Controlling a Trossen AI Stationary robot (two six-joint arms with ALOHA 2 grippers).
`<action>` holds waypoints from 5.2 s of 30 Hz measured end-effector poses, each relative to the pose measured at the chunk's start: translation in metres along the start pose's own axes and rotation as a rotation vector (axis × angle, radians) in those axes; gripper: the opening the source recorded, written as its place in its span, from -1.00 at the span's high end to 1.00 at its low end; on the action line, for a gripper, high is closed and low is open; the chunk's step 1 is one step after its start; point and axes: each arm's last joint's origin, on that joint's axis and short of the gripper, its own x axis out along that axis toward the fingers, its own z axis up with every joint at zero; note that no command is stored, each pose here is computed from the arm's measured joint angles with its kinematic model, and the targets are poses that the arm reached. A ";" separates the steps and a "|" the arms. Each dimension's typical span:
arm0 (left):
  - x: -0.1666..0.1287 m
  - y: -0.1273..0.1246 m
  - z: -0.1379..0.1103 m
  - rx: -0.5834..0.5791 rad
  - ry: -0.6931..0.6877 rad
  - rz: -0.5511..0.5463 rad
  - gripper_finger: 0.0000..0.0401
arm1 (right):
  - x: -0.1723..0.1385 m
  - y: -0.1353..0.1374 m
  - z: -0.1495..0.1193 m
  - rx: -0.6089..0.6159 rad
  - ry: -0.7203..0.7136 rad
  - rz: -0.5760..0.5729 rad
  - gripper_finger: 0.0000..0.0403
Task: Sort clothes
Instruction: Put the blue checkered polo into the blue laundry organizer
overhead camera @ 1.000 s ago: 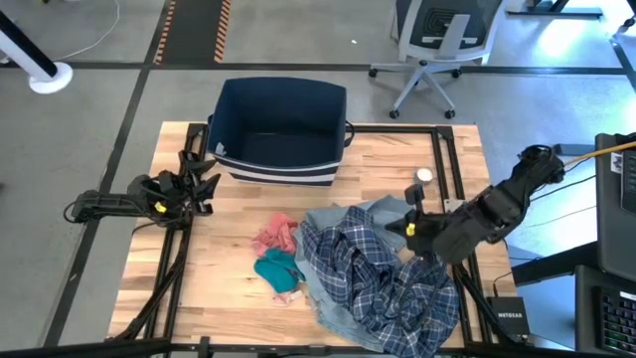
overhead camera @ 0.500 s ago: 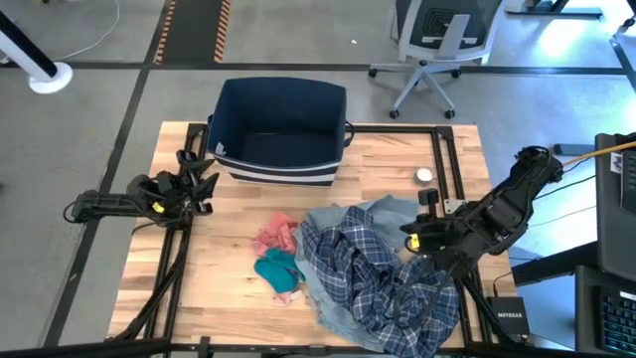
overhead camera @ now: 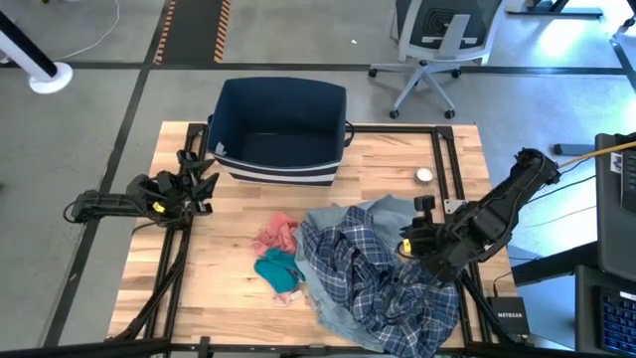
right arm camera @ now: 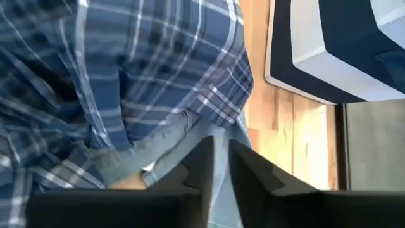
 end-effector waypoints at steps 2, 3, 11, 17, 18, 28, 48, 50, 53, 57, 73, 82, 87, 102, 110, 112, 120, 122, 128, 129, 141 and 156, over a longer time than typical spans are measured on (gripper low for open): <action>0.000 0.000 0.000 0.004 0.000 0.000 0.10 | -0.001 0.000 0.001 0.006 -0.001 0.020 0.44; 0.000 0.000 0.000 0.006 0.000 0.000 0.10 | -0.002 0.000 0.002 0.011 -0.002 0.029 0.35; 0.000 0.000 0.000 0.029 0.000 0.000 0.10 | -0.002 -0.002 -0.001 0.042 0.011 0.005 -0.37; 0.000 0.000 0.000 0.050 -0.001 0.001 0.10 | -0.003 -0.003 -0.004 0.026 0.048 0.013 -0.63; 0.000 0.000 0.000 0.051 -0.001 0.001 0.10 | -0.003 -0.003 -0.005 0.027 0.059 0.013 -0.64; 0.000 0.000 0.000 0.052 -0.001 0.001 0.10 | -0.010 -0.013 -0.022 0.075 0.199 0.013 -0.57; 0.000 0.000 0.000 0.048 0.000 0.000 0.10 | -0.017 -0.026 -0.033 0.165 0.074 -0.003 -0.54; 0.000 0.000 0.000 0.048 0.000 0.000 0.10 | -0.012 -0.023 -0.035 0.163 0.086 0.009 -0.54; 0.000 0.000 0.000 0.048 0.000 0.001 0.10 | -0.003 -0.017 -0.037 0.163 0.107 0.038 -0.54; 0.000 0.000 0.000 0.048 0.000 0.001 0.10 | 0.004 -0.011 -0.039 0.169 0.114 0.064 -0.54; 0.000 0.000 0.000 0.054 0.000 0.001 0.10 | 0.007 -0.003 -0.025 0.163 0.002 0.128 -0.54; 0.000 0.000 0.000 0.054 0.000 0.000 0.10 | 0.029 0.024 0.002 0.042 -0.091 0.124 -0.54; 0.000 0.000 0.000 0.054 -0.001 0.001 0.10 | 0.046 0.039 0.010 -0.015 -0.078 0.085 -0.54; 0.000 0.000 0.001 0.072 -0.007 0.003 0.10 | 0.076 0.065 0.038 -0.055 -0.164 0.230 -0.54; 0.000 0.000 0.001 0.059 -0.007 0.003 0.10 | 0.115 0.088 0.045 -0.177 -0.111 0.238 -0.54; 0.000 0.000 0.001 0.056 -0.006 0.003 0.10 | 0.126 0.089 0.045 -0.193 -0.085 0.212 -0.54; 0.000 0.000 0.001 0.061 -0.006 0.003 0.10 | 0.160 0.080 0.040 -0.246 0.068 0.125 -0.39; 0.000 0.000 0.001 0.061 -0.006 0.003 0.10 | 0.162 0.076 0.041 -0.250 0.080 0.127 -0.21; 0.000 0.000 0.001 0.061 -0.006 0.003 0.10 | 0.137 0.065 0.056 -0.315 0.138 0.068 0.60; 0.000 0.000 0.001 0.061 -0.006 0.003 0.10 | 0.130 0.061 0.060 -0.323 0.140 0.035 0.74; 0.000 0.000 0.001 0.060 -0.006 0.003 0.10 | 0.047 0.008 0.122 -0.369 -0.037 -0.350 0.88; 0.000 0.000 0.001 0.060 -0.006 0.003 0.10 | -0.041 -0.120 0.172 -0.318 -0.210 -0.671 0.91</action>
